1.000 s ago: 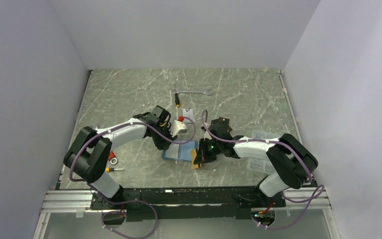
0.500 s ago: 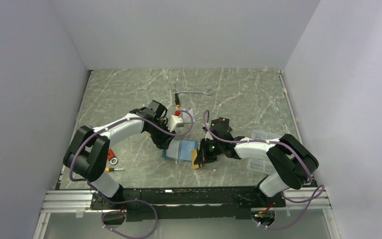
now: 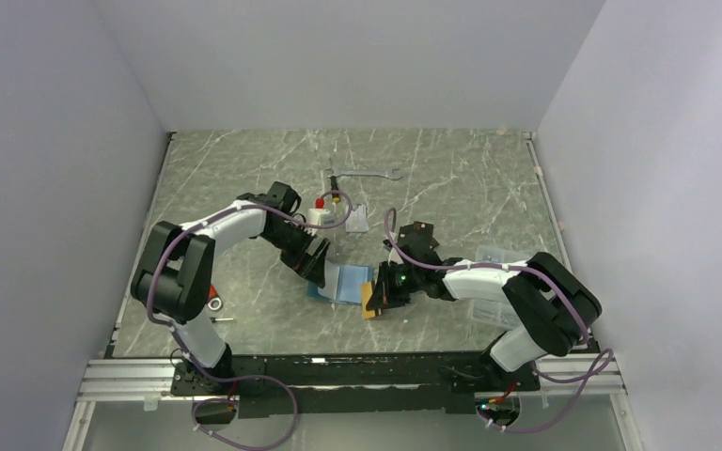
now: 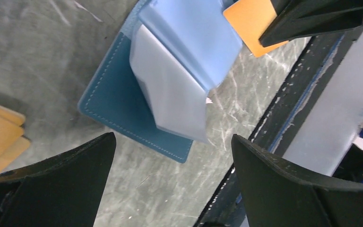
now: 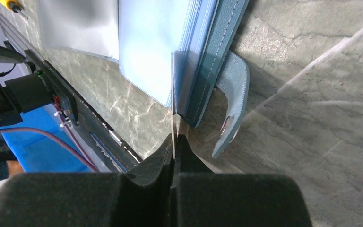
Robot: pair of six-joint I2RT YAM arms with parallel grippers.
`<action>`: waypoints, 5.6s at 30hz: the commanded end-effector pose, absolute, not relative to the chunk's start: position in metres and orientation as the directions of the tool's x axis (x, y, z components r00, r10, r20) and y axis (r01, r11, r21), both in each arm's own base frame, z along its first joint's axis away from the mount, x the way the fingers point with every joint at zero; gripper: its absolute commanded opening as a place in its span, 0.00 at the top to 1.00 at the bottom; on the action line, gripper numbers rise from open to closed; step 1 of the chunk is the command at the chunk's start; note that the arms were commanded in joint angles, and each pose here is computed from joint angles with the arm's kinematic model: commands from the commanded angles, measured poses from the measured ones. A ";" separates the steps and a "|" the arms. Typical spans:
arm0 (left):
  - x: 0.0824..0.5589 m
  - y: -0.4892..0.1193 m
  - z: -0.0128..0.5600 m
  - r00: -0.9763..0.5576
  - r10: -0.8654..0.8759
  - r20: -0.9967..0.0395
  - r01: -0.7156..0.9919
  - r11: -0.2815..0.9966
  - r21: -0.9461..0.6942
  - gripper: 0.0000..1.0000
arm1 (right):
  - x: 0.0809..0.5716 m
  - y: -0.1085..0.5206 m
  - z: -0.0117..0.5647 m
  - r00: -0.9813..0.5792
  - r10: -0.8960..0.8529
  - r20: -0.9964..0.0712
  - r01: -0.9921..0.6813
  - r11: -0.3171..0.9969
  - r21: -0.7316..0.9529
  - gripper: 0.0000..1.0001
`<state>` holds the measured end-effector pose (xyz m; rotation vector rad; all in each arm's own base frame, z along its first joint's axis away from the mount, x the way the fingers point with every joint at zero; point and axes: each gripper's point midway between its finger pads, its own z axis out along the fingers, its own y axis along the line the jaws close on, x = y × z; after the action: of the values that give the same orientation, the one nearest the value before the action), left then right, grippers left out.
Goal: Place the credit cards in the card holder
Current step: Open the card holder at the center of the board, then insert the credit card into the card holder.
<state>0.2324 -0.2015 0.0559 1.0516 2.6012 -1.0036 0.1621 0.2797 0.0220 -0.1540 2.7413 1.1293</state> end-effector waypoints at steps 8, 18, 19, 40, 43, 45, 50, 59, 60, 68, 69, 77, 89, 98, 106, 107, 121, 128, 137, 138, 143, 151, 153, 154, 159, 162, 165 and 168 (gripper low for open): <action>0.235 -0.216 0.040 -0.802 0.514 -0.304 0.578 0.536 -0.615 0.09 | 0.164 0.277 0.015 -0.981 -0.007 -0.196 -0.142 0.715 0.685 1.00; 0.245 -0.225 0.047 -0.799 0.503 -0.331 0.583 0.509 -0.633 0.83 | 0.161 0.273 0.013 -0.983 0.004 -0.186 -0.130 0.702 0.701 1.00; 0.245 -0.225 0.047 -0.797 0.504 -0.332 0.584 0.506 -0.635 0.85 | 0.160 0.271 0.012 -0.983 0.007 -0.183 -0.126 0.700 0.703 1.00; 0.246 -0.219 0.052 -0.766 0.529 -0.365 0.630 0.506 -0.589 0.86 | 0.161 0.260 0.014 -0.982 0.038 -0.186 -0.110 0.684 0.721 1.00; 0.246 -0.219 0.052 -0.766 0.529 -0.365 0.630 0.505 -0.591 0.86 | 0.161 0.260 0.015 -0.982 0.038 -0.183 -0.108 0.683 0.723 1.00; 0.246 -0.220 0.053 -0.766 0.528 -0.367 0.630 0.505 -0.590 0.86 | 0.163 0.262 0.016 -0.982 0.041 -0.184 -0.108 0.677 0.728 1.00; 0.247 -0.220 0.056 -0.762 0.527 -0.376 0.636 0.499 -0.589 0.86 | 0.165 0.265 0.017 -0.982 0.038 -0.186 -0.113 0.673 0.731 1.00; 0.247 -0.221 0.057 -0.755 0.531 -0.386 0.645 0.492 -0.584 0.87 | 0.168 0.272 0.018 -0.983 0.010 -0.185 -0.132 0.662 0.738 1.00; 0.247 -0.221 0.058 -0.755 0.530 -0.386 0.644 0.492 -0.585 0.87 | 0.169 0.273 0.019 -0.983 0.005 -0.184 -0.135 0.660 0.739 1.00; 0.248 -0.221 0.059 -0.755 0.530 -0.386 0.645 0.490 -0.587 0.88 | 0.171 0.277 0.022 -0.981 -0.016 -0.194 -0.156 0.656 0.738 1.00; 0.248 -0.222 0.059 -0.754 0.530 -0.388 0.645 0.489 -0.586 0.88 | 0.171 0.278 0.023 -0.980 -0.019 -0.196 -0.160 0.654 0.739 1.00; 0.248 -0.221 0.061 -0.748 0.535 -0.393 0.653 0.488 -0.579 0.89 | 0.174 0.283 0.032 -0.975 -0.038 -0.219 -0.191 0.651 0.735 1.00; 0.250 -0.221 0.062 -0.749 0.535 -0.391 0.653 0.492 -0.576 0.89 | 0.171 0.294 0.054 -0.961 -0.072 -0.266 -0.250 0.635 0.731 1.00; 0.246 -0.225 0.071 -0.737 0.532 -0.416 0.664 0.457 -0.593 0.88 | 0.183 0.316 0.072 -0.945 -0.106 -0.309 -0.307 0.611 0.729 1.00; 0.244 -0.223 0.076 -0.737 0.527 -0.424 0.663 0.441 -0.605 0.87 | 0.190 0.327 0.065 -0.949 -0.124 -0.289 -0.303 0.605 0.736 1.00; 0.244 -0.222 0.076 -0.738 0.525 -0.424 0.661 0.441 -0.607 0.87 | 0.192 0.329 0.064 -0.950 -0.124 -0.287 -0.301 0.605 0.737 1.00; 0.236 -0.209 0.075 -0.737 0.540 -0.406 0.651 0.406 -0.641 0.85 | 0.204 0.355 0.053 -0.950 -0.164 -0.267 -0.312 0.583 0.750 1.00; 0.227 -0.187 0.061 -0.706 0.592 -0.388 0.682 0.422 -0.597 0.83 | 0.202 0.359 0.038 -0.957 -0.170 -0.234 -0.289 0.577 0.764 1.00; 0.225 -0.178 0.047 -0.697 0.617 -0.366 0.692 0.445 -0.568 0.83 | 0.202 0.368 0.043 -0.951 -0.179 -0.254 -0.311 0.564 0.765 1.00; 0.225 -0.179 0.046 -0.699 0.614 -0.366 0.690 0.443 -0.573 0.84 | 0.202 0.369 0.047 -0.948 -0.179 -0.262 -0.317 0.562 0.764 1.00; 0.224 -0.206 0.058 -0.725 0.568 -0.390 0.647 0.365 -0.670 0.85 | 0.199 0.360 0.053 -0.948 -0.162 -0.273 -0.315 0.583 0.749 1.00; 0.207 -0.246 0.061 -0.760 0.533 -0.373 0.557 0.237 -0.796 0.84 | 0.185 0.332 0.042 -0.958 -0.129 -0.256 -0.277 0.645 0.712 1.00; 0.203 -0.247 0.057 -0.774 0.525 -0.353 0.531 0.236 -0.814 0.82 | 0.182 0.326 0.035 -0.962 -0.121 -0.243 -0.261 0.659 0.706 1.00; 0.202 -0.247 0.054 -0.776 0.527 -0.346 0.526 0.238 -0.817 0.79 | 0.181 0.324 0.033 -0.964 -0.117 -0.239 -0.254 0.664 0.703 1.00; 0.198 -0.242 0.047 -0.765 0.548 -0.338 0.538 0.255 -0.804 0.28 | 0.181 0.320 0.025 -0.969 -0.107 -0.223 -0.236 0.668 0.706 1.00; 0.205 -0.236 0.056 -0.746 0.548 -0.379 0.585 0.266 -0.766 0.01 | 0.183 0.323 0.021 -0.969 -0.115 -0.219 -0.239 0.670 0.703 1.00; 0.212 -0.228 0.069 -0.725 0.547 -0.419 0.627 0.271 -0.731 0.01 | 0.184 0.322 0.015 -0.971 -0.120 -0.209 -0.234 0.680 0.695 1.00; 0.213 -0.216 0.080 -0.697 0.562 -0.446 0.667 0.279 -0.691 0.01 | 0.183 0.319 0.010 -0.972 -0.115 -0.203 -0.225 0.696 0.682 1.00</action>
<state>0.2027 -0.2283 0.0555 1.0762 2.5187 -1.5066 0.1758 0.3239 0.0226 -0.2962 2.7459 1.2187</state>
